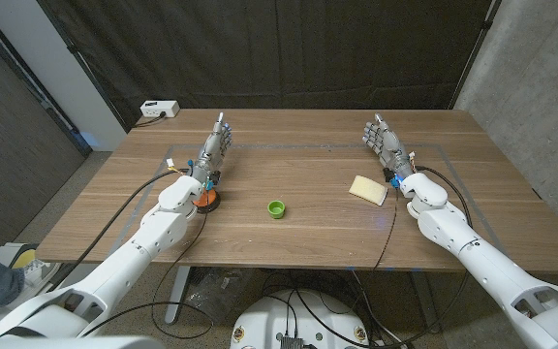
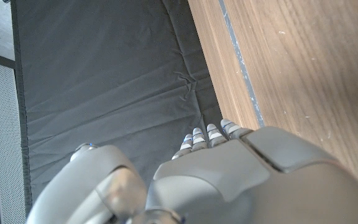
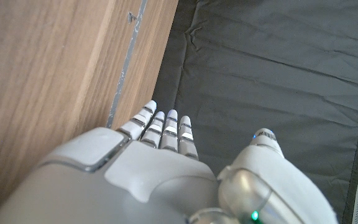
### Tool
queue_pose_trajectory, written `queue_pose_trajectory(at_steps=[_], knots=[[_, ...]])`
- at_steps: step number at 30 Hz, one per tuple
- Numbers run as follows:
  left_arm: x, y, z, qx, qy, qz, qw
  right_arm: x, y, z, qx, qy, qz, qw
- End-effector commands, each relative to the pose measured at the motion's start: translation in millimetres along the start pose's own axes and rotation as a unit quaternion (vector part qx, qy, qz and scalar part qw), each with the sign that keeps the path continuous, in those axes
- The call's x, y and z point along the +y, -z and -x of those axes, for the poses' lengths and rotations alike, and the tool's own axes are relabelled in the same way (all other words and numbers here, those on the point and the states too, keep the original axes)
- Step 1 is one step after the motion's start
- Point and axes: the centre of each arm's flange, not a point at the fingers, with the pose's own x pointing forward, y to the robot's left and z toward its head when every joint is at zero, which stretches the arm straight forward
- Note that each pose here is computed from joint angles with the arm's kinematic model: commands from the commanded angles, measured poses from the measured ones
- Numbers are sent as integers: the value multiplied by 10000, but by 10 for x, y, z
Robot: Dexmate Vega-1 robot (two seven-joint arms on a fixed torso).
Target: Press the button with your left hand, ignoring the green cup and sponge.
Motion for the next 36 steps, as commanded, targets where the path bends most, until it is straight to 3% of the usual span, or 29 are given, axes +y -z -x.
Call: queue_pose_trajectory(at_steps=[1, 7, 13, 19, 26, 36], knots=[[-61, -85, 105, -40, 92, -169, 9998, 44, -3, -29, -3, -52, 70, 10000], [-60, -133, 306, -87, 125, -219, 9996, 92, -4, -16, -42, -84, 107, 9999], [-36, -168, 429, -206, 258, -173, 9993, 151, -28, -6, -66, -168, 174, 9997], [26, -220, 532, -517, 323, -167, 9980, 218, -71, 23, -98, -177, 265, 9994], [10, -229, 631, -859, 376, -234, 9953, 249, -109, 58, -80, -190, 311, 9993], [69, -214, 845, -1181, 465, -117, 9918, 211, -181, 105, -154, -213, 385, 9989]])
